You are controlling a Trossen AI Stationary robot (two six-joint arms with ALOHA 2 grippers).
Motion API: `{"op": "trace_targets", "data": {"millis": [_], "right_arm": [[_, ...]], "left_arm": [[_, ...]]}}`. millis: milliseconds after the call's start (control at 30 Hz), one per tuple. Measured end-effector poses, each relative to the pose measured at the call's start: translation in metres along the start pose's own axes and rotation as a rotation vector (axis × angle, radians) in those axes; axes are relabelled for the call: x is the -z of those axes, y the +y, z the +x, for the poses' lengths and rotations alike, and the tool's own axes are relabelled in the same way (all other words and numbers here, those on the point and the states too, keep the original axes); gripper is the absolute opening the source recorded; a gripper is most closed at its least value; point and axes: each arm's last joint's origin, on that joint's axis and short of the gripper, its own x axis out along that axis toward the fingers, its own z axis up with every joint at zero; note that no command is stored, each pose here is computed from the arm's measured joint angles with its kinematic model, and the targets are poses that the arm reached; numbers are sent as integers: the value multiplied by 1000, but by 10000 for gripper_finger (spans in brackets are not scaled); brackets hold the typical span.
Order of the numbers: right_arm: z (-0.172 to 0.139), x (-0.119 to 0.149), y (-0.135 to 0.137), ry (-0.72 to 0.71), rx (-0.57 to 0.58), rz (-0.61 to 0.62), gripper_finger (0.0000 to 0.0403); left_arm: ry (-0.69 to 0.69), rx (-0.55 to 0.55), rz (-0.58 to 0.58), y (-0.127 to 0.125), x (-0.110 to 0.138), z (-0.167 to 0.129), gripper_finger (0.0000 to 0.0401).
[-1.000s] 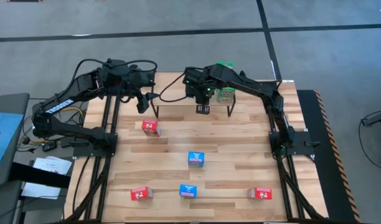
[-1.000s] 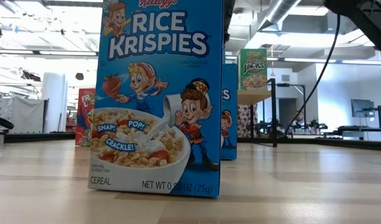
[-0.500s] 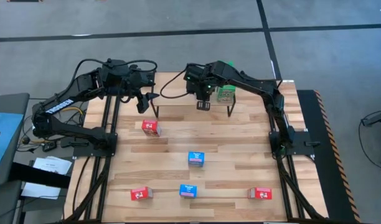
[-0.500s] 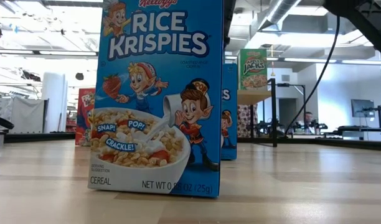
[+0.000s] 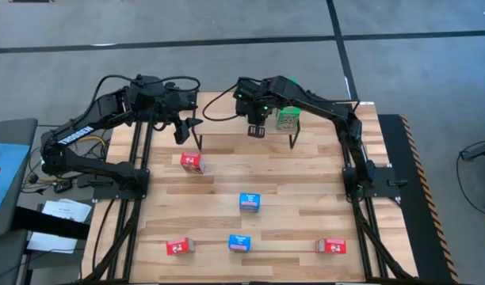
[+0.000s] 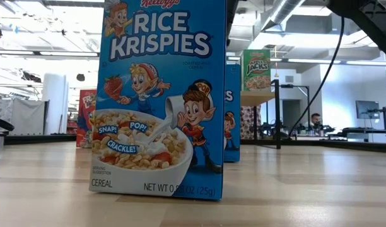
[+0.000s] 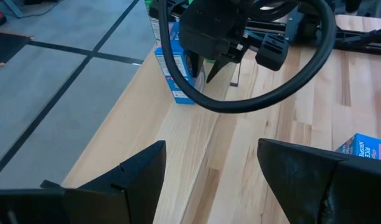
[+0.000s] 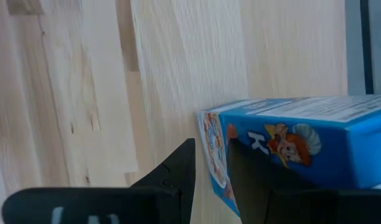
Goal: Stack cereal on shelf
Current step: Put the top blue cereal box on the shelf
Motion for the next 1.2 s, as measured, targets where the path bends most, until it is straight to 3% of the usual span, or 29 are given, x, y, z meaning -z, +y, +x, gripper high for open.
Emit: {"op": "trace_targets", "data": {"millis": [600, 1200], "right_arm": [[8, -1, -11, -8, 24, 43, 117], [7, 3, -4, 41, -10, 57, 117]], "left_arm": [[0, -1, 0, 0, 0, 0, 242], [0, -1, 0, 0, 0, 0, 242]]}}
